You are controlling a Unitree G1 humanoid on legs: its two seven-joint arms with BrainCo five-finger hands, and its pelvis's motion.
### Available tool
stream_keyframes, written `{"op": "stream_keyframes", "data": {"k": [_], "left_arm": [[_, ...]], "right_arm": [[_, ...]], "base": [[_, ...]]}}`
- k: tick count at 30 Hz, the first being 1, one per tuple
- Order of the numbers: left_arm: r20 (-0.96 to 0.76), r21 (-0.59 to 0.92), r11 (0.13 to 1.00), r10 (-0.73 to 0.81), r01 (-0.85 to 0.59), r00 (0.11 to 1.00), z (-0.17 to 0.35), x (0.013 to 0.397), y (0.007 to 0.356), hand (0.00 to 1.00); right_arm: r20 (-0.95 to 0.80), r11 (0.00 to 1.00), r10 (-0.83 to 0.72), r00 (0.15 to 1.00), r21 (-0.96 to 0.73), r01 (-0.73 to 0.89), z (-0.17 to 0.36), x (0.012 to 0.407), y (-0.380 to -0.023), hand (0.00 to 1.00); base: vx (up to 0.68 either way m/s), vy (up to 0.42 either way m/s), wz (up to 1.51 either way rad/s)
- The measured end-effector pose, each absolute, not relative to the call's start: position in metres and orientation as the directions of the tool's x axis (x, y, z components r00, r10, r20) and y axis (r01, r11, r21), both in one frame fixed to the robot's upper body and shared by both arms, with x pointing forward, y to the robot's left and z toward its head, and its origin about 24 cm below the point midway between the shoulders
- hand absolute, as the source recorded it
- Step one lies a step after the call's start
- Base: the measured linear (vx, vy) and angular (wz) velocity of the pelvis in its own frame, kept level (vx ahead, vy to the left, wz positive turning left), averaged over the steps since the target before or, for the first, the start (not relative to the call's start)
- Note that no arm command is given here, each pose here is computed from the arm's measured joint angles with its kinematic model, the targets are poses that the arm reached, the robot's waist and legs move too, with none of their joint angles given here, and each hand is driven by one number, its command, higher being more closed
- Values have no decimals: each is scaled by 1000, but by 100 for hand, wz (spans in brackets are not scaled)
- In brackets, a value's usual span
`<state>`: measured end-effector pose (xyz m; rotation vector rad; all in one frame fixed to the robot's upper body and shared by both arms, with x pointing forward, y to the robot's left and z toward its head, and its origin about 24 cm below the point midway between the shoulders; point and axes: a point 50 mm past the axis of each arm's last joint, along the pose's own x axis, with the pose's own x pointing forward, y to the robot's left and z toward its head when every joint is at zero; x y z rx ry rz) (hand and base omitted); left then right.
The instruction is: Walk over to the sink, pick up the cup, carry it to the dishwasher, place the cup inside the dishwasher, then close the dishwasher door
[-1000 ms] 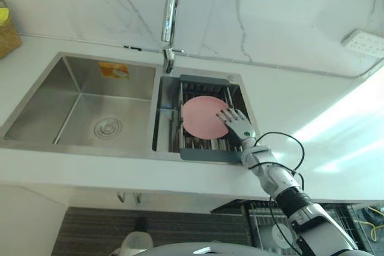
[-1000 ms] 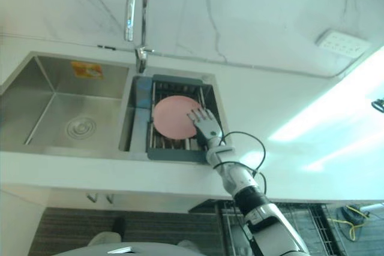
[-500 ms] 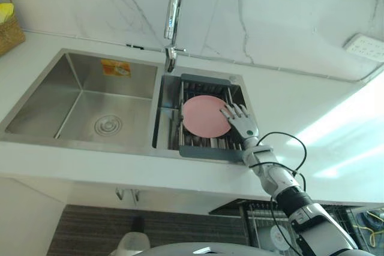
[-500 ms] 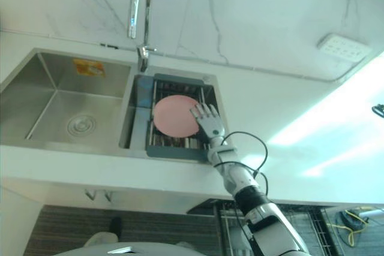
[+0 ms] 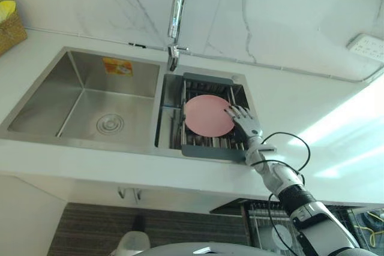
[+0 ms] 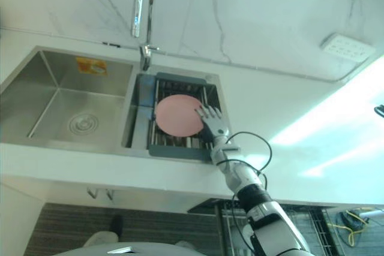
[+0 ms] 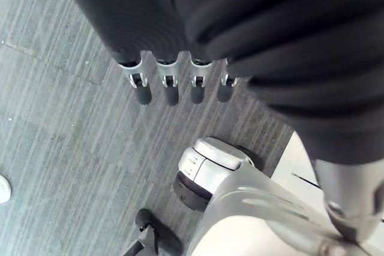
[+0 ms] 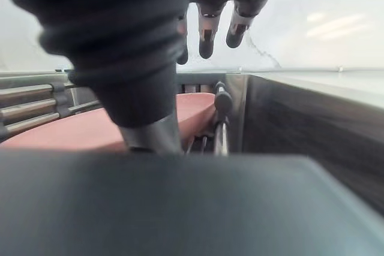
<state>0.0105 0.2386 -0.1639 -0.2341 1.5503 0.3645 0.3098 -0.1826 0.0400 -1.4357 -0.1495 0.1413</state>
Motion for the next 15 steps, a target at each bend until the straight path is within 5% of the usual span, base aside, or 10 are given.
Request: {"op": "stream_keyframes", "data": {"k": [8,9,15], "left_arm": [[-997,71,926,74,-371,-5,-164,12,238,0],[-997,71,926,74,-371,-5,-164,12,238,0],[-998,67,926,70,-372,-6,-164,12,237,0]], "right_arm": [[25,146,240,970,-989,-10,46,311,-183,0],[26,146,241,970,-989,-10,46,311,-183,100],[24,147,264,964,-989,-16,47,310,-182,100]], "base": [[0,0,0],[0,0,0],[0,0,0]]}}
